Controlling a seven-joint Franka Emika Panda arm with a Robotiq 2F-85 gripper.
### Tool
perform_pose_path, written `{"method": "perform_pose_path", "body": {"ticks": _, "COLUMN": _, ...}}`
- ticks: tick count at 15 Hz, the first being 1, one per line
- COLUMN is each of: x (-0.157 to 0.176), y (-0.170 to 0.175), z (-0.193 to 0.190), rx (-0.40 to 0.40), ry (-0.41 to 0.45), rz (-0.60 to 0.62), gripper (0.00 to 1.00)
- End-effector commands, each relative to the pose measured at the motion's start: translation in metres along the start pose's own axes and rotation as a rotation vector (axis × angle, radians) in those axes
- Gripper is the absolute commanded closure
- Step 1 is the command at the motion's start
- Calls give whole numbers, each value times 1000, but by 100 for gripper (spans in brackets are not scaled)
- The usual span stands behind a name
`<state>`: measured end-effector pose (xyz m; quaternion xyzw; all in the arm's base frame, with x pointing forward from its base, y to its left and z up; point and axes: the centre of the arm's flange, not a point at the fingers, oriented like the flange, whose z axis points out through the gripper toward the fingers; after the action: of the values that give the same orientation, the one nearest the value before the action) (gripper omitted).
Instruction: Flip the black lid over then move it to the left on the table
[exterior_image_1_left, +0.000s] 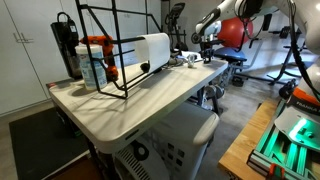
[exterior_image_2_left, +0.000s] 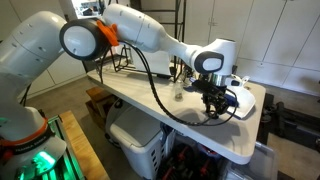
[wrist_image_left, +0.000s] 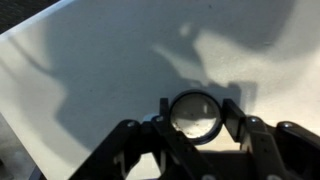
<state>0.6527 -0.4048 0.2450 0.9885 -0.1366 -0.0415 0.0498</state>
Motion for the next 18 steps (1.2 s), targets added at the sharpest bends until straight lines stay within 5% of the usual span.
{"method": "perform_pose_path", "body": {"ticks": 1, "x": -15, "y": -4, "z": -3, "rx": 32, "ry": -2, "rz": -14, "gripper": 70}}
{"method": "perform_pose_path", "body": {"ticks": 9, "x": -104, "y": -26, "z": -42, "rx": 43, "ry": -20, "rz": -184, "gripper": 70}}
{"method": "perform_pose_path", "body": {"ticks": 18, "x": -153, "y": -80, "z": -84, "rx": -73, "ry": 149, "rz": -507, "gripper": 70}}
